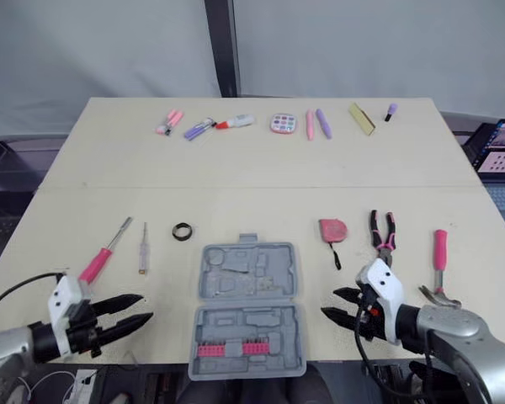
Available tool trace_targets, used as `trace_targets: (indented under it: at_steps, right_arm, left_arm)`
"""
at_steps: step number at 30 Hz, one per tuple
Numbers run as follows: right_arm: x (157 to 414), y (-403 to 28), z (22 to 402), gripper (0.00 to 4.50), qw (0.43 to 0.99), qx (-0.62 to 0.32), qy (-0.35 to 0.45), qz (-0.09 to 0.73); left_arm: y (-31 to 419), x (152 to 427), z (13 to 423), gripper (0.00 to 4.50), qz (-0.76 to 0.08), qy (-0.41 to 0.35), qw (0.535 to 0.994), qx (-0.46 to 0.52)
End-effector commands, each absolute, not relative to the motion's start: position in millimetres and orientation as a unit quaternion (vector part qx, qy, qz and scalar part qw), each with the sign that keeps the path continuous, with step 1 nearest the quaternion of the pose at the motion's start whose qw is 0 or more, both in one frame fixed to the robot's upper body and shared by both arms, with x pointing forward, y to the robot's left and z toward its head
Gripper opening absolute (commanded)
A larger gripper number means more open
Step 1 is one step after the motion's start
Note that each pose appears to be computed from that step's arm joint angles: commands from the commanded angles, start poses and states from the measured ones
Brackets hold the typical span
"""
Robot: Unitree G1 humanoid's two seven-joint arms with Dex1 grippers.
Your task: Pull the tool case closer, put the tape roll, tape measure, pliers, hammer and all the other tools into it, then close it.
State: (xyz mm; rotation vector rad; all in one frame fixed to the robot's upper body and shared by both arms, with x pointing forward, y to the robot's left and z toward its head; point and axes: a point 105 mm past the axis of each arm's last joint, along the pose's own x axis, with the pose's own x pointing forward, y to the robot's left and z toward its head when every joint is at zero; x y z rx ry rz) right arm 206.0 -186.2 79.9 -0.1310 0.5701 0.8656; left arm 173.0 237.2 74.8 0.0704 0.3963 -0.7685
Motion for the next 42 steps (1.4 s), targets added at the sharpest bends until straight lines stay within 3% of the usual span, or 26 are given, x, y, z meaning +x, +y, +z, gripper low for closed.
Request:
trace_targets:
  at_steps: [1, 6, 16, 22, 26, 33, 42]
  right_arm:
    - [203, -187, 85, 4.49, 0.864, -0.074, 0.257, 0.427]
    - [199, -194, 81, 4.49, 0.862, -0.075, 0.262, 0.427]
    - [200, -196, 82, 4.49, 0.868, -0.083, 0.248, 0.422]
    - [203, -184, 109, 4.49, 0.883, -0.111, 0.141, 0.435]
    - [204, -178, 129, 4.49, 0.887, -0.114, 0.058, 0.443]
    - [200, -171, 129, 4.49, 0.867, -0.123, 0.052, 0.479]
    - [208, -170, 126, 4.49, 0.871, -0.123, 0.054, 0.473]
  left_arm:
    - [241, 164, 83, 4.48, -0.362, 0.162, 0.916, 0.053]
    - [249, 149, 81, 4.48, -0.353, 0.169, 0.919, 0.046]
    - [243, 156, 85, 4.48, -0.352, 0.155, 0.922, 0.042]
    - [244, 174, 93, 4.48, -0.321, 0.176, 0.931, 0.017]
    - [244, 191, 93, 4.48, -0.332, 0.234, 0.910, 0.078]
    - [234, 214, 120, 4.48, -0.377, 0.234, 0.891, 0.093]
    - [235, 253, 146, 4.48, -0.368, 0.325, 0.835, 0.249]
